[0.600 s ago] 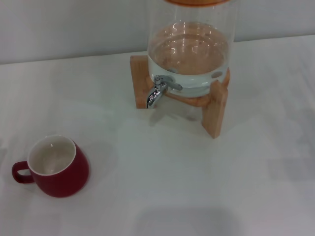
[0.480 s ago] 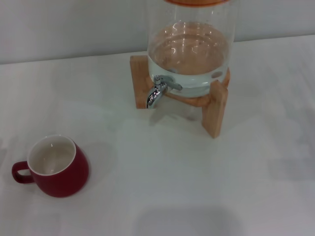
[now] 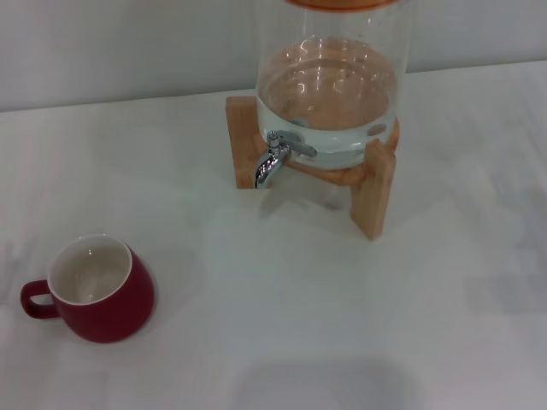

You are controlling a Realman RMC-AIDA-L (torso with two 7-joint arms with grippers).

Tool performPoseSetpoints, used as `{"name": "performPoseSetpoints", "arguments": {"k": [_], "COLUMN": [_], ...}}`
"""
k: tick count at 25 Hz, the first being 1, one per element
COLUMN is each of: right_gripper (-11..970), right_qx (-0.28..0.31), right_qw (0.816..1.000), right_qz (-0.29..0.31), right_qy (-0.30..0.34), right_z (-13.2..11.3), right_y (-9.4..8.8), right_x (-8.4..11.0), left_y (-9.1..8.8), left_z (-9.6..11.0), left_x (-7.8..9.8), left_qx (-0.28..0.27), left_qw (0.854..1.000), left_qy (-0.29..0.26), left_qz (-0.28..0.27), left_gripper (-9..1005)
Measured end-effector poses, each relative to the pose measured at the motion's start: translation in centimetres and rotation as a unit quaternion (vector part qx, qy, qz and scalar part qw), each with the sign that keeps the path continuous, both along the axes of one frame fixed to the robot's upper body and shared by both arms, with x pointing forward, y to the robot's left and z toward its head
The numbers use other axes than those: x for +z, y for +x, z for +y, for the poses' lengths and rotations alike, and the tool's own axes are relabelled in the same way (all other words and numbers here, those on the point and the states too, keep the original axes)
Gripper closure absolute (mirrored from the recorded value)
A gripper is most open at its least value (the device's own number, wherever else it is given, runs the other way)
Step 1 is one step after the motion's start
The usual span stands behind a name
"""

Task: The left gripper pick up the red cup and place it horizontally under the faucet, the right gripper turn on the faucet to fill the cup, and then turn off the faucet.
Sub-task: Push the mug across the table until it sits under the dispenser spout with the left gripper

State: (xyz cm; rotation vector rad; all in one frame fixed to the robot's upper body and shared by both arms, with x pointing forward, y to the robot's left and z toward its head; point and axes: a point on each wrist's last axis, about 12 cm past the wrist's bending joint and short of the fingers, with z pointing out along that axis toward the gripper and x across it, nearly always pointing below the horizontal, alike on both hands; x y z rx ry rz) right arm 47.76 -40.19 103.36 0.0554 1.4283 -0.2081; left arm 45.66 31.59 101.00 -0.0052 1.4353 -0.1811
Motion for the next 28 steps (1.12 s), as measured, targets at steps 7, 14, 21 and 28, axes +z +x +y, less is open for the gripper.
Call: {"name": "performPoseSetpoints", "arguments": {"k": [7,14,21,28], "right_gripper": [280,279,279,278], "right_qx": [0.003,0.007,0.010,0.013], "right_qw": [1.000,1.000,1.000,1.000], "right_qz": [-0.003,-0.004,0.001,0.000], "right_qy": [-0.001,0.000,0.002,-0.001], "right_z": [0.1,0.3,0.6,0.8], "right_y": [0.4,0.8,1.5,2.1], "right_x": [0.2,0.3,0.4,0.6], "left_y": [-1.3,-3.2,-5.0,-6.9], "left_z": [-1.4,-1.2,-1.1,-0.9], "left_x": [-0.7,-1.2,-1.7,-2.3], "left_qx": [-0.026,-0.027,-0.030,-0.026], "left_qw": [0.999,0.999,0.999,0.998], "left_qy": [-0.016,-0.021,-0.020,-0.022], "left_qz": [0.013,0.021,0.031,0.046], "left_gripper": [121,121,121,121]}}
